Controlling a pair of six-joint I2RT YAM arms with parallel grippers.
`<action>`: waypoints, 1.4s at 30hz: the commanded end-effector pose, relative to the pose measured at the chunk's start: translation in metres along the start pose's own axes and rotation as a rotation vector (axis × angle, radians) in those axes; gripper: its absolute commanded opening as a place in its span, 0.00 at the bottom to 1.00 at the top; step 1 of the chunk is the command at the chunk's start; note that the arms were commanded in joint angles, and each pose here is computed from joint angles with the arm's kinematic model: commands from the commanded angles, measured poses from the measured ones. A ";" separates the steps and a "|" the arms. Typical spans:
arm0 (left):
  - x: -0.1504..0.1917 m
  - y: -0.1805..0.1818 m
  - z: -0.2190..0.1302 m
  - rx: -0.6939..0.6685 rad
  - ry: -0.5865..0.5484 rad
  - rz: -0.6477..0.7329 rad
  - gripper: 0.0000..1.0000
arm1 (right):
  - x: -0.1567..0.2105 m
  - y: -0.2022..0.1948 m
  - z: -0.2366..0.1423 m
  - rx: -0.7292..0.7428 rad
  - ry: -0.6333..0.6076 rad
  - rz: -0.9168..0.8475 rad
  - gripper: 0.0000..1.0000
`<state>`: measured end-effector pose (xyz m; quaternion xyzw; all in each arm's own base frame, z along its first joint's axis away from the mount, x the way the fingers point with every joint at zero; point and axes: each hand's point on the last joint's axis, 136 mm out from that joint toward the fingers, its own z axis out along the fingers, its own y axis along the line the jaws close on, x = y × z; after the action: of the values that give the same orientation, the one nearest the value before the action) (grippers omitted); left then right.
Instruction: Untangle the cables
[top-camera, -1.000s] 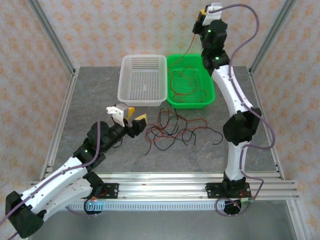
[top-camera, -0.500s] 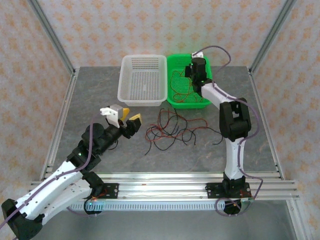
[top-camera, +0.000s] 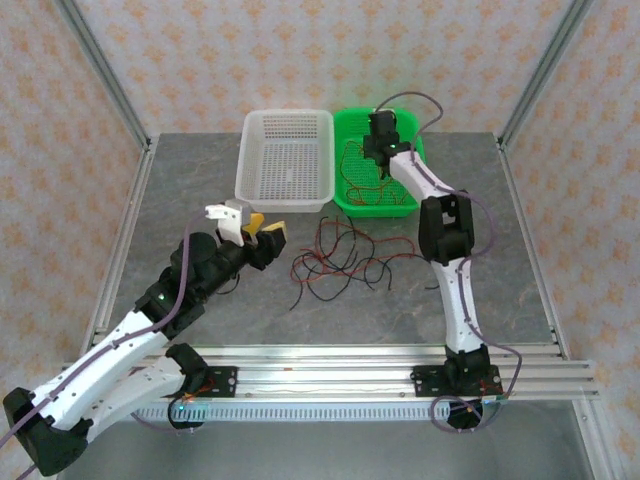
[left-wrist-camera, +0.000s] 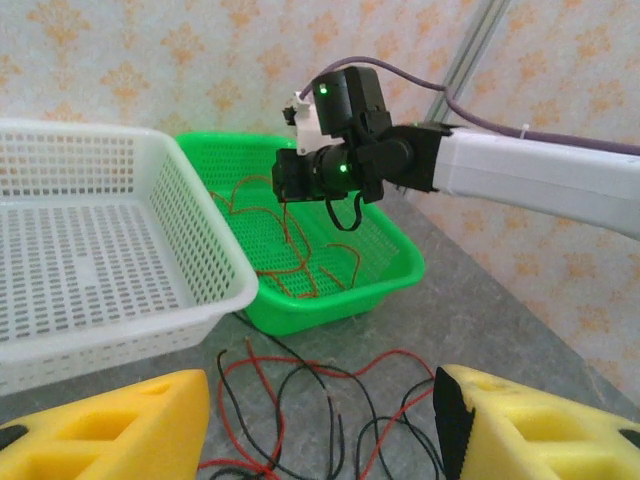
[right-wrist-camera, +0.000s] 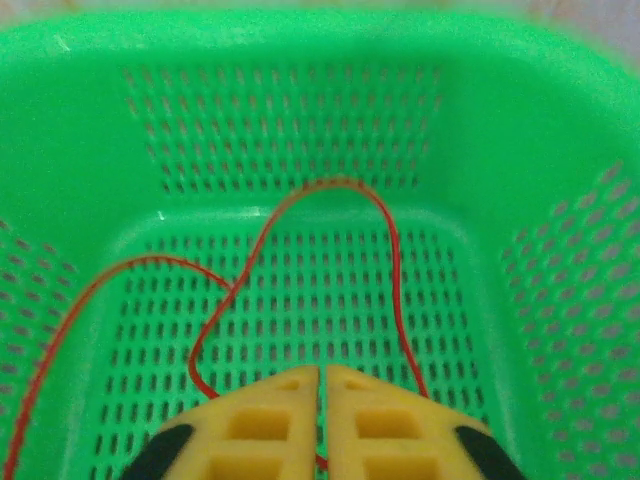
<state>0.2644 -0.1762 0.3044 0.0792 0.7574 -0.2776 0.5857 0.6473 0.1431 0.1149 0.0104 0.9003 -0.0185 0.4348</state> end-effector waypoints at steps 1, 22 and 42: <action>-0.001 0.001 -0.002 -0.029 0.043 -0.043 0.62 | 0.015 -0.013 -0.021 0.059 0.135 0.026 0.25; 0.117 0.034 0.019 -0.265 0.608 -0.163 0.58 | -0.010 -0.034 -0.210 -0.043 0.109 0.064 0.68; 0.223 0.069 0.092 -0.367 0.854 -0.108 0.35 | 0.143 -0.018 -0.316 -0.283 0.123 0.220 0.62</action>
<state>0.2863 -0.2055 0.0476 0.0431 0.9768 -0.1064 0.1808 0.3106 0.1358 0.1888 0.0191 0.9279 0.1228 0.3516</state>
